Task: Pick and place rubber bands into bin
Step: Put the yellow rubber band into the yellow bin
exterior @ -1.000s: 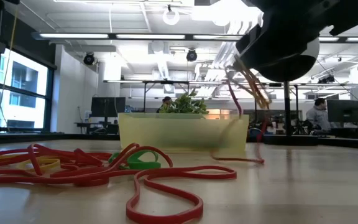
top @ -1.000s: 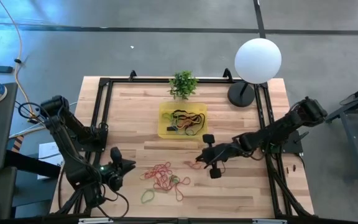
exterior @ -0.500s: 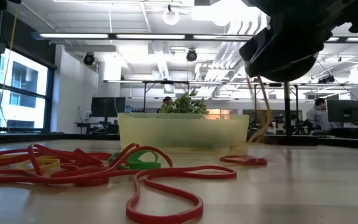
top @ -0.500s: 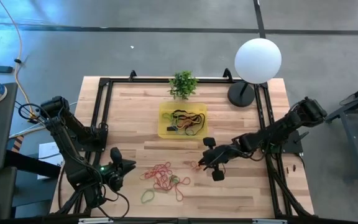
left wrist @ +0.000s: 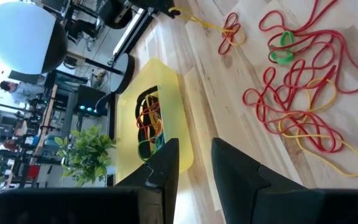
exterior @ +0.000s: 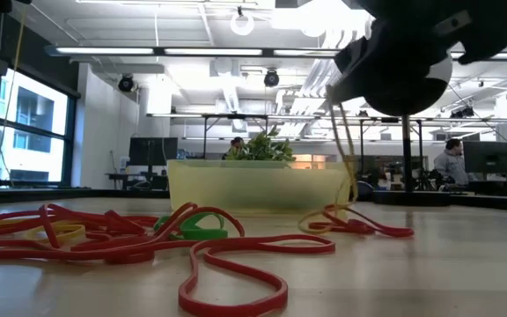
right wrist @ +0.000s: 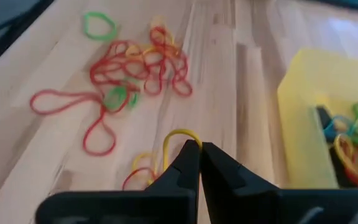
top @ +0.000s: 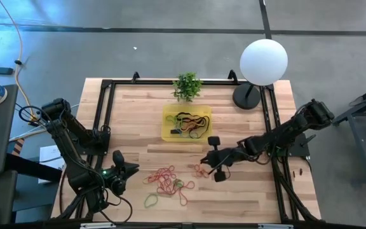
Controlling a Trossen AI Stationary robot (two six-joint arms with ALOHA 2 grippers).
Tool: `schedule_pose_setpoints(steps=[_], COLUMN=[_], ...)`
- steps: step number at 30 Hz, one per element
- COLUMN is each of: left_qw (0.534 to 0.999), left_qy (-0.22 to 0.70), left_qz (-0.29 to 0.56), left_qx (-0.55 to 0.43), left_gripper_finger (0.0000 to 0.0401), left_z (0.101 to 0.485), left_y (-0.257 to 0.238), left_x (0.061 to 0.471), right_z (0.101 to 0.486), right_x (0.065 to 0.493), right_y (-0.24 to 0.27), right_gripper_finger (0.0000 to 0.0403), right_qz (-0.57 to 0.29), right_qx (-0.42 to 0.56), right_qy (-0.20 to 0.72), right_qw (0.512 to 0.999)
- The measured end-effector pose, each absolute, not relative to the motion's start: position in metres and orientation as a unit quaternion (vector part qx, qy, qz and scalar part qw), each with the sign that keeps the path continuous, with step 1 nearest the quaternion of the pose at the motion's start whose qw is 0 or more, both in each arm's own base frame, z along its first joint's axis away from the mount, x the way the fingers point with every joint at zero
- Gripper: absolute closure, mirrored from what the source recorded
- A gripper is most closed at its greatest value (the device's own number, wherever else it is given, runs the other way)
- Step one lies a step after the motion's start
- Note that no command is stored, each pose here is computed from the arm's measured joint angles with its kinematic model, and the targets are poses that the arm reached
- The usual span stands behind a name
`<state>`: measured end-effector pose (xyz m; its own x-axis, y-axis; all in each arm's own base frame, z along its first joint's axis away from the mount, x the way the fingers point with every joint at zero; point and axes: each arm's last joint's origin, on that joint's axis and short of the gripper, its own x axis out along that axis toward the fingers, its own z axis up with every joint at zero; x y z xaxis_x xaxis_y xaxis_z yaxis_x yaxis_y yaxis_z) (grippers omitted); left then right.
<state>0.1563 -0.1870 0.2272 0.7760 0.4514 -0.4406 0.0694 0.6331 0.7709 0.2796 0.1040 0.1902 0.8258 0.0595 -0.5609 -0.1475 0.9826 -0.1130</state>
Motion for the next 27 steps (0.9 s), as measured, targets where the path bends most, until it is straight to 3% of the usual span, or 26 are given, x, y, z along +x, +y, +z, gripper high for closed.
schedule_pose_setpoints(steps=[8,17,27], left_qw=[0.846,0.846,0.848], left_qy=[0.316,0.315,0.309], left_qz=[0.113,0.113,0.118], left_qx=[0.415,0.415,0.414], left_gripper_finger=[0.0318,0.0318,0.0318], left_z=[0.227,0.227,0.228], left_y=[-0.187,-0.187,-0.187], left_x=[0.156,0.156,0.157], right_z=[0.206,0.256,0.284], right_x=[0.287,0.306,0.324], right_y=[0.105,0.107,0.050], right_gripper_finger=[0.0400,0.0401,0.0401], right_qz=[0.057,0.062,-0.042], right_qx=[-0.123,-0.197,-0.236], right_qy=[0.233,0.207,0.259], right_qw=[0.963,0.956,0.936])
